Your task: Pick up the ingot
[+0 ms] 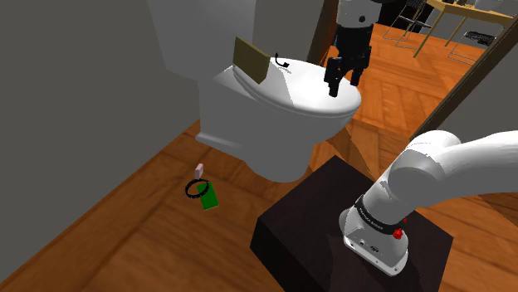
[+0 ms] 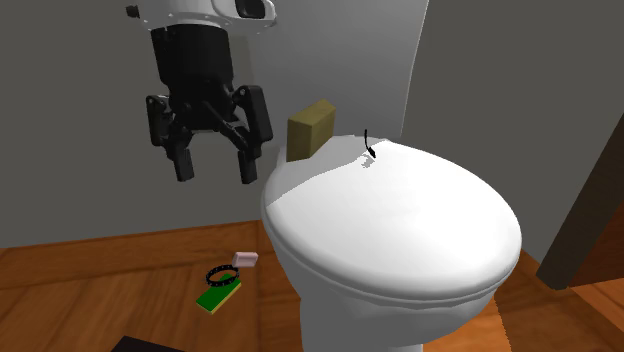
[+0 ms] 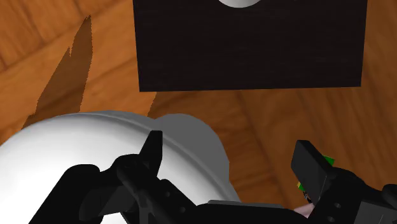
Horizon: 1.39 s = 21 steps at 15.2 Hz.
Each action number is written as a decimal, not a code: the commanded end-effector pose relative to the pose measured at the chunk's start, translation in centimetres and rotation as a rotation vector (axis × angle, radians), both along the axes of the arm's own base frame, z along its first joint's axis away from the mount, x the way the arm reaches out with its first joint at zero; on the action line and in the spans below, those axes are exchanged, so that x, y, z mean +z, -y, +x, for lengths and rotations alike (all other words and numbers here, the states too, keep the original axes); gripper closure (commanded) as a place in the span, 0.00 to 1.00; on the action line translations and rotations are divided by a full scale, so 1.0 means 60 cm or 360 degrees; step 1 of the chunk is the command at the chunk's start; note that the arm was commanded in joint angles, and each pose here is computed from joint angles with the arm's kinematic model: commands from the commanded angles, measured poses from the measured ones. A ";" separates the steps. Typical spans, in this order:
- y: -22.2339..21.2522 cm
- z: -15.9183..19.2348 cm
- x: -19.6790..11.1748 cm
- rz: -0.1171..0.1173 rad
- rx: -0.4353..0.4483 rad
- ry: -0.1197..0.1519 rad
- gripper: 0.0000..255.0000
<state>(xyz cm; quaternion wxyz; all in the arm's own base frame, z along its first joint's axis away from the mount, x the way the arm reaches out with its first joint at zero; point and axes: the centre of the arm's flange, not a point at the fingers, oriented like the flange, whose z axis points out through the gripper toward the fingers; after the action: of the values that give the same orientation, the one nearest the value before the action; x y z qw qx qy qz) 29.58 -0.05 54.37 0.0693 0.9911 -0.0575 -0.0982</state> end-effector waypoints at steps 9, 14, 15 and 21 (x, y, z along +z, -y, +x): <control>0.017 0.164 -0.009 0.0042 -0.0024 0.0073 0.00; 0.029 0.267 -0.011 0.0068 -0.0040 0.0119 0.00; 0.032 0.287 -0.011 0.0074 -0.0043 0.0128 0.00; 0.048 0.410 -0.009 0.0105 -0.0061 0.0183 0.00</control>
<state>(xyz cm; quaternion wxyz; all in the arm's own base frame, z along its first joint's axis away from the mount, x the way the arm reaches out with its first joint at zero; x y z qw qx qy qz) 52.91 -2.63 53.89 0.0331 0.9954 -0.0760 -0.0470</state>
